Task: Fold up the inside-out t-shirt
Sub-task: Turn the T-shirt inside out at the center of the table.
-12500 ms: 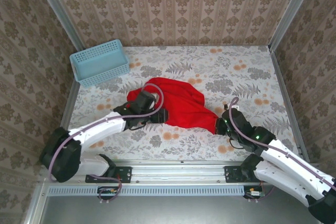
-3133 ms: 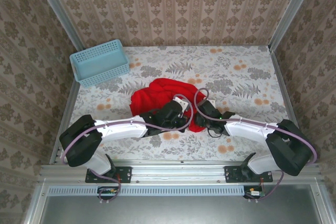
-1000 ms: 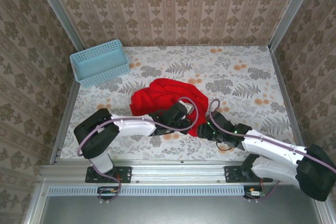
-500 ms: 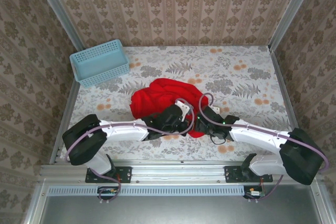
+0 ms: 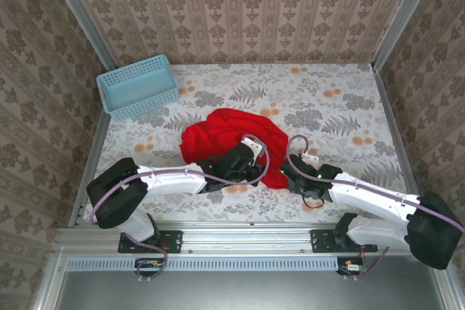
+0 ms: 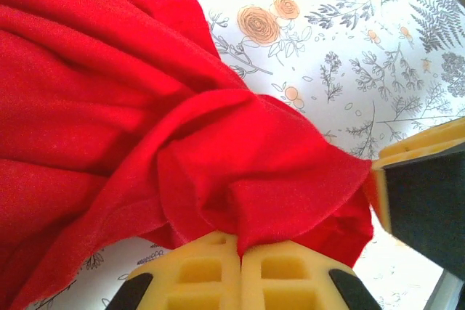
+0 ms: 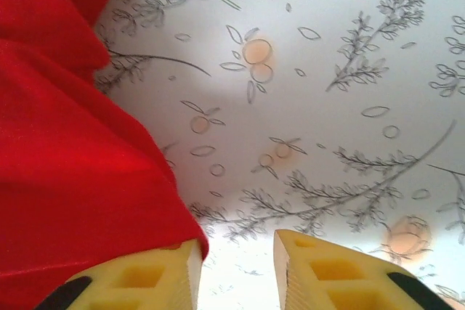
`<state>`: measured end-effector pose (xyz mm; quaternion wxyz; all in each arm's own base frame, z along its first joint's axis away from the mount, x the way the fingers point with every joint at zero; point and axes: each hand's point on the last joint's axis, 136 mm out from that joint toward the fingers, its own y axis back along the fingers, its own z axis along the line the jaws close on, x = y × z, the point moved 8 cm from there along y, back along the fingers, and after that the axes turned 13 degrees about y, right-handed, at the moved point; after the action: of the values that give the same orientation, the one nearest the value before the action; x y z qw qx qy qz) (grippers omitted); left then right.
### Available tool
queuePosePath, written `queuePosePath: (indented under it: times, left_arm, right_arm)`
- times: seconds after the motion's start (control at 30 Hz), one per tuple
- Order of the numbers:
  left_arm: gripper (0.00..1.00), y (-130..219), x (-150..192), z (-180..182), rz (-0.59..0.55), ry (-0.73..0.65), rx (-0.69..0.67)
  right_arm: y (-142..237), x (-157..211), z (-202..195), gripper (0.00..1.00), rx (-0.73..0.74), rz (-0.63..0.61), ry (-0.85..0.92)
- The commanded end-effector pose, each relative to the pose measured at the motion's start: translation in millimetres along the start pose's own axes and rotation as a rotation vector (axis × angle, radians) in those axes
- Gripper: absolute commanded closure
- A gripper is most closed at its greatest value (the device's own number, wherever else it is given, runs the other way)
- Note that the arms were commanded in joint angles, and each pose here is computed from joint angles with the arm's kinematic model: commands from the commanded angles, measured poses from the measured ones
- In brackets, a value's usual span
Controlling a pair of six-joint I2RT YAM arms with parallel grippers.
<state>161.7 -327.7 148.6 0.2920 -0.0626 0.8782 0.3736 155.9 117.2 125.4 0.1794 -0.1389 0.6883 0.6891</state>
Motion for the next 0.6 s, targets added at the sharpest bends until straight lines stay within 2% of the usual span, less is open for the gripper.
queuePosePath:
  times: [0.0, 0.13, 0.37, 0.47, 0.57]
  left_arm:
    - [1.0, -1.0, -3.3, -3.4, -0.004, -0.023, -0.009]
    - [1.0, 0.0, -3.3, -6.2, -0.001, -0.025, 0.007]
    - [1.0, 4.6, -5.3, -19.8, -0.012, -0.045, 0.045]
    - [1.0, 8.9, -8.0, -22.5, -0.035, -0.029, 0.068]
    - [1.0, 14.5, -13.5, -27.1, -0.063, -0.012, 0.093]
  right_arm:
    - [4.3, 8.8, -13.2, 0.71, 0.053, 0.02, -0.005]
    - [12.6, 5.5, -11.7, 0.73, 0.013, 0.004, 0.002]
    - [24.1, -4.5, 21.7, 0.52, -0.26, -0.051, 0.03]
    - [15.5, -5.6, 31.4, 0.48, -0.263, -0.031, 0.026]
    - [2.6, -2.7, 32.6, 0.52, -0.201, 0.009, 0.02]
